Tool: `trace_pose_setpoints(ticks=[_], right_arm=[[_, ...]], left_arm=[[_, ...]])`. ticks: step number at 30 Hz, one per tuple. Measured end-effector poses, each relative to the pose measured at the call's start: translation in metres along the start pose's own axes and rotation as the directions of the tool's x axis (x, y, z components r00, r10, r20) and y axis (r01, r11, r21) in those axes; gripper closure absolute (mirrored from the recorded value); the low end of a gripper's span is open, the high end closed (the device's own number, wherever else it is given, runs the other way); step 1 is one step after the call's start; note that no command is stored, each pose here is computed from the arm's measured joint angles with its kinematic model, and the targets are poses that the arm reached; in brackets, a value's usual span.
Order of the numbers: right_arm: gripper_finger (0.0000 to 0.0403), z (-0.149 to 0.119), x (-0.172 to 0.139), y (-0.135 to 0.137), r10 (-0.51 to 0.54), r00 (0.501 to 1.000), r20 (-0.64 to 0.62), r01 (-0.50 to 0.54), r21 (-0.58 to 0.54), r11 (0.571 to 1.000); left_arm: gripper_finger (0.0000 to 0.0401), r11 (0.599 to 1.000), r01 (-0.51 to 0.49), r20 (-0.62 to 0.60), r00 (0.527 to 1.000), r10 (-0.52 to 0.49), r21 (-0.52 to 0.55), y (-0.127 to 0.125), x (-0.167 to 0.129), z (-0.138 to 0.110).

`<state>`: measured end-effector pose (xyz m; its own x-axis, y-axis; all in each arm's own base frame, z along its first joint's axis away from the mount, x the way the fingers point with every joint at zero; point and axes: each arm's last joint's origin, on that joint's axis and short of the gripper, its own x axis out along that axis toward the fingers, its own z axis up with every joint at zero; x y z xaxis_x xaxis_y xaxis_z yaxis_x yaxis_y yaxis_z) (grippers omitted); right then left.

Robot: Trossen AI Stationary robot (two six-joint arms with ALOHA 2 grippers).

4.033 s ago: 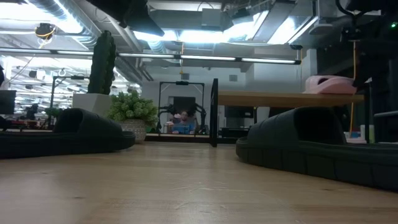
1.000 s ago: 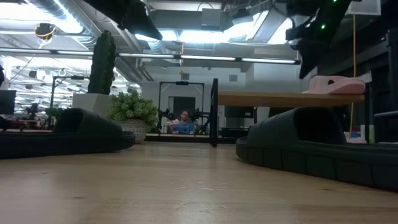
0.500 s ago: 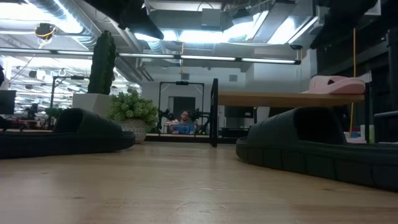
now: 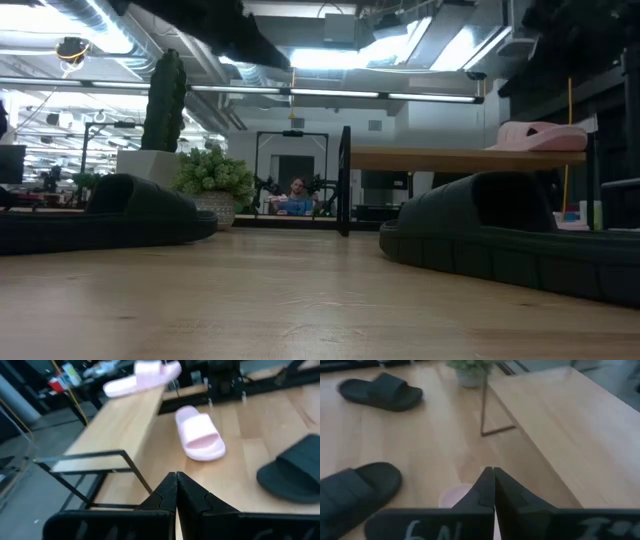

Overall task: Pick and place slides into the shelf
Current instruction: Put the pink slides on the shelf

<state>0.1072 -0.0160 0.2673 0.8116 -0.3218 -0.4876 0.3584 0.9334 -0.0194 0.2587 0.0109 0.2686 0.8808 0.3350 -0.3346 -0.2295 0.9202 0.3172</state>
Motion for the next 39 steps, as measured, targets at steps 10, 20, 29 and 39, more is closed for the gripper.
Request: trace_pose_setpoints(ticks=[10, 20, 29, 39], right_arm=[[0.0403, 0.0, 0.0, 0.008, 0.052, 0.999, 0.005, -0.052, 0.015, 0.999], [0.0399, -0.003, 0.005, 0.014, 0.125, 0.99, -0.061, -0.118, 0.104, 0.987], [0.04, -0.017, 0.024, 0.023, 0.09, 0.949, -0.303, -0.015, 0.241, 0.97], [0.0379, -0.023, 0.026, 0.023, 0.067, 0.925, -0.373, 0.082, 0.37, 0.926]], left_arm=[[0.0401, 0.996, 0.043, 0.0, 0.999, -0.043, 0.072, -0.009, 0.03, -0.01], [0.0401, 0.993, 0.094, 0.035, 0.995, -0.097, 0.072, -0.012, 0.035, -0.01], [0.0401, 0.98, 0.185, 0.039, 0.981, -0.188, 0.073, -0.015, 0.034, -0.01], [0.0401, 0.98, 0.184, 0.045, 0.981, -0.188, 0.075, -0.014, 0.033, -0.009]])
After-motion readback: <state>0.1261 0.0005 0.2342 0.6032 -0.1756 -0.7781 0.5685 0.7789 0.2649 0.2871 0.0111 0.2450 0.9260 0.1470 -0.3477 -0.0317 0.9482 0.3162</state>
